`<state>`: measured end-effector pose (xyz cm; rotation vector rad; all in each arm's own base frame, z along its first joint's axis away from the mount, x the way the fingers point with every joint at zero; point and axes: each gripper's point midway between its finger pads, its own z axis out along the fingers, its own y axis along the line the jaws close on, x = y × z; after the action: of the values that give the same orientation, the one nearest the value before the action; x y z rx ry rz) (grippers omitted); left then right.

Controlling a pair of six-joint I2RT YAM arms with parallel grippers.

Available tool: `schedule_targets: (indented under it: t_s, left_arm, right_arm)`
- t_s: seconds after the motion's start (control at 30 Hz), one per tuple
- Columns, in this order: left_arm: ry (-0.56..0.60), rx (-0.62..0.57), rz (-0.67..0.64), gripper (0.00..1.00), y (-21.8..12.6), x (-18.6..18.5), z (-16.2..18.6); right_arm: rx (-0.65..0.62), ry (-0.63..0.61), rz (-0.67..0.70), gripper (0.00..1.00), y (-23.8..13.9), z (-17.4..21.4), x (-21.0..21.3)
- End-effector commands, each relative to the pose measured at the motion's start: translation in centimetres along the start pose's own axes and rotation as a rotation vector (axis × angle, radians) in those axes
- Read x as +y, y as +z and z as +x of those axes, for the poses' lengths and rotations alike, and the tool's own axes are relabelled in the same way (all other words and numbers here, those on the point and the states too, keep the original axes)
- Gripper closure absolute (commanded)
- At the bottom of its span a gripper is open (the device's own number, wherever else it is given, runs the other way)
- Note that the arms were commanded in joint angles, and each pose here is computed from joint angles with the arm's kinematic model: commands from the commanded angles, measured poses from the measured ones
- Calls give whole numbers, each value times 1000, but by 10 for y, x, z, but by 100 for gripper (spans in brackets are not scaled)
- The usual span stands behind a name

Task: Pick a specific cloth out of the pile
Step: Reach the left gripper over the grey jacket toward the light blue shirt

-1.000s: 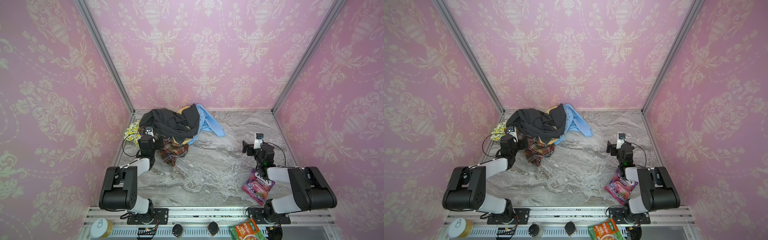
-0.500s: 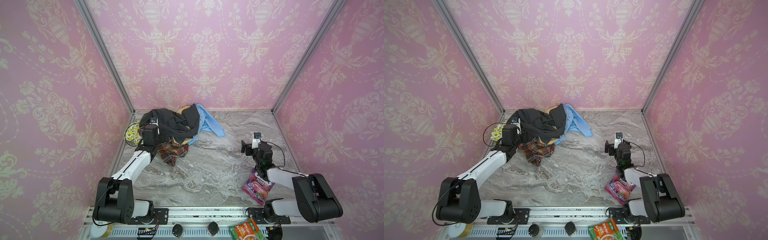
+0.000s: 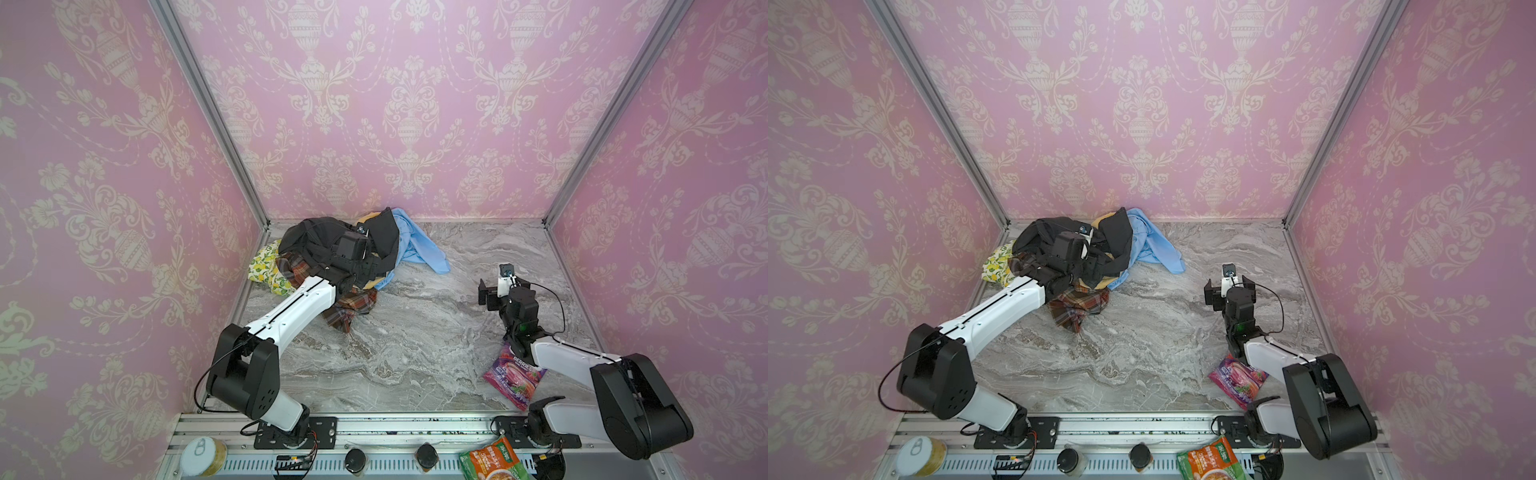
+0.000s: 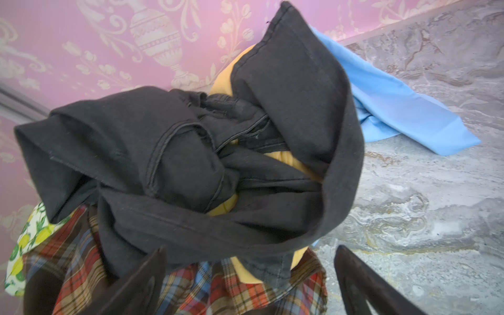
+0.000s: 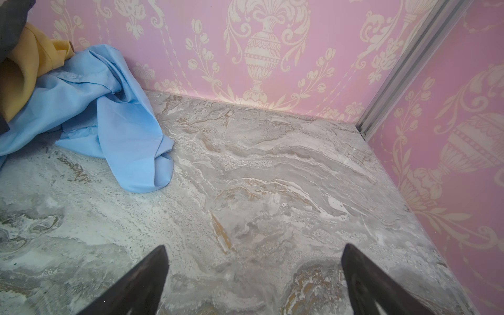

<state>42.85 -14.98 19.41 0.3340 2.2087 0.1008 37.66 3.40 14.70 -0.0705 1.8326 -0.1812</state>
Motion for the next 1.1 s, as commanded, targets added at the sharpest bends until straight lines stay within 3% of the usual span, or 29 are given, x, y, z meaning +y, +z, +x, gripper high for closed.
schedule_targets:
  t_s: [0.0, 0.23, 0.5, 0.83, 1.07]
  left_arm:
    - [159, 77, -30, 3, 1, -20, 6]
    - [367, 76, -36, 3, 7, -84, -28]
    - [408, 109, -5, 3, 42, -142, -53]
    - [427, 149, -47, 4, 103, -168, -65]
    - [415, 157, -72, 3, 138, -160, -63]
  right_arm:
    - [-28, 17, 4, 0, -5, -15, -3]
    - [44, 131, 17, 0, -10, -35, -8]
    - [151, 315, -35, 0, -34, -66, -7]
    - [168, 419, -93, 1, -70, -100, -10]
    - [166, 433, -118, 2, -85, -111, -11]
